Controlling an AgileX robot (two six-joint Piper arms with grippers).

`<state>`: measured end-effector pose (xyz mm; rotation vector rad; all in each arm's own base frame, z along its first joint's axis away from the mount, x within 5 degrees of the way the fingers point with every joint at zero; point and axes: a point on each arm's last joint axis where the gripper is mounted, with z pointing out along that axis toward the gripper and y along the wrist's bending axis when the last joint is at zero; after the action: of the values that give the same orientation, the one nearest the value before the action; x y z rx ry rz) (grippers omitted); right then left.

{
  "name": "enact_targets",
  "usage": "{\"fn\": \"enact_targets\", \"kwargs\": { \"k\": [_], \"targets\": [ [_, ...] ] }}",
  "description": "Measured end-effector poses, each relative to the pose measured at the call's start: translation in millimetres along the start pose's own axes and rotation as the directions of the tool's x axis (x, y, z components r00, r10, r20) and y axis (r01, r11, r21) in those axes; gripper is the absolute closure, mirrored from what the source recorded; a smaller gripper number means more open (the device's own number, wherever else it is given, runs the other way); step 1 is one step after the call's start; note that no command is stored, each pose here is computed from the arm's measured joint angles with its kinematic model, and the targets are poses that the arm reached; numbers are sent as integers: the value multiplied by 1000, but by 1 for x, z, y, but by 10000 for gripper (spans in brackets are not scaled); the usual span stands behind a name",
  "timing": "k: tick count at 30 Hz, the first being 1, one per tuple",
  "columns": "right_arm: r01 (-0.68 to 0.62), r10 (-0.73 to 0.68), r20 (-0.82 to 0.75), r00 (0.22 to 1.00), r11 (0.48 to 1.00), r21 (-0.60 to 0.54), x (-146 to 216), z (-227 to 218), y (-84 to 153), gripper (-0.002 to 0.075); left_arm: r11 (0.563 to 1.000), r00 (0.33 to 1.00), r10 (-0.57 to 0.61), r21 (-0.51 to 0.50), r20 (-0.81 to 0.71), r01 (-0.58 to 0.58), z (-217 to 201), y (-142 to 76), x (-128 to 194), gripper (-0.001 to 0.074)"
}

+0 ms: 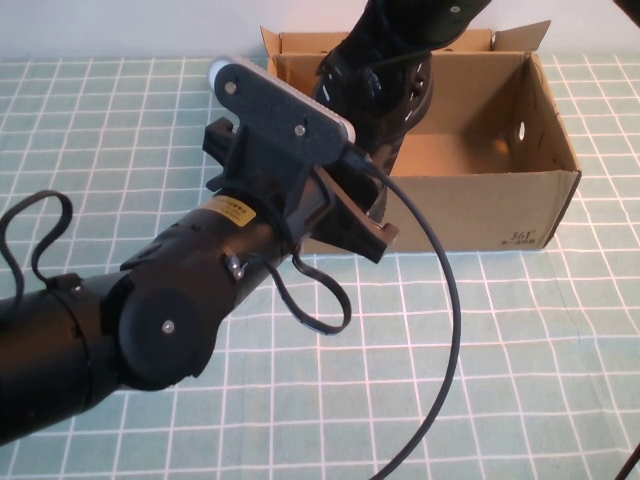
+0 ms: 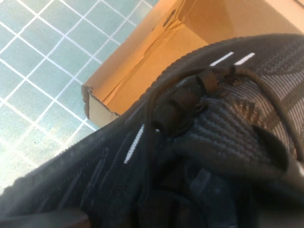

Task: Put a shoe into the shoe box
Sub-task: Hand over the shoe, then place the shoe in the shoe box

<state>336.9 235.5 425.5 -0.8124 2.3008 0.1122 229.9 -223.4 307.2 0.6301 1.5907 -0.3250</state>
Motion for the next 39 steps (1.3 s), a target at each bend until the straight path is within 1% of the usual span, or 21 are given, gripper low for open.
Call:
{"fn": "enact_targets", "kwargs": {
  "k": [5, 8, 14, 15, 20, 23, 26, 29, 31, 33, 35, 39],
  "targets": [
    [-1, 1, 0, 1000, 1000, 2, 0, 0, 0, 731, 1000, 1000, 8, -13, -7, -8, 0, 1, 1, 431],
    [-1, 1, 0, 1000, 1000, 4, 0, 0, 0, 731, 999, 999, 38, -18, -7, -38, 0, 2, 1, 497],
    [1, -1, 0, 1000, 1000, 7, 0, 0, -1, 731, 996, 997, 80, -32, -8, -81, 0, 5, 1, 657],
    [-1, 1, 0, 1000, 1000, 7, 0, 0, -1, 731, 996, 997, 82, -33, -14, -82, 1, 6, 1, 671],
    [-6, 6, -1, 1000, 1000, -7, 0, 1, 1, 729, 997, 994, 76, -26, -79, -79, 4, 22, 8, 678],
    [-10, 10, -1, 1000, 1000, -20, 0, 1, 2, 698, 998, 991, 64, -9, -121, -65, 6, 33, 8, 680],
    [-28, 28, 10, 1000, 999, -24, -1, -1, 2, 614, 999, 985, 54, 5, -165, -54, 9, 42, 10, 680],
    [-58, 59, 19, 998, 998, -20, -2, -4, 1, 505, 998, 981, 67, 20, -183, -65, 10, 49, 7, 689],
    [-90, 90, 19, 996, 996, -11, -2, -4, 0, 472, 995, 978, 97, 41, -184, -91, 12, 51, 2, 689],
    [-116, 116, 19, 993, 993, -5, -2, -4, 0, 468, 992, 975, 118, 54, -188, -110, 15, 54, -2, 689],
    [-133, 133, 29, 991, 991, -3, -2, -9, -1, 482, 990, 970, 135, 69, -203, -124, 20, 57, -3, 689],
    [-153, 154, 60, 986, 988, -28, 0, -30, -1, 561, 982, 959, 173, 110, -224, -151, 30, 64, -12, 689]
  ]
}}
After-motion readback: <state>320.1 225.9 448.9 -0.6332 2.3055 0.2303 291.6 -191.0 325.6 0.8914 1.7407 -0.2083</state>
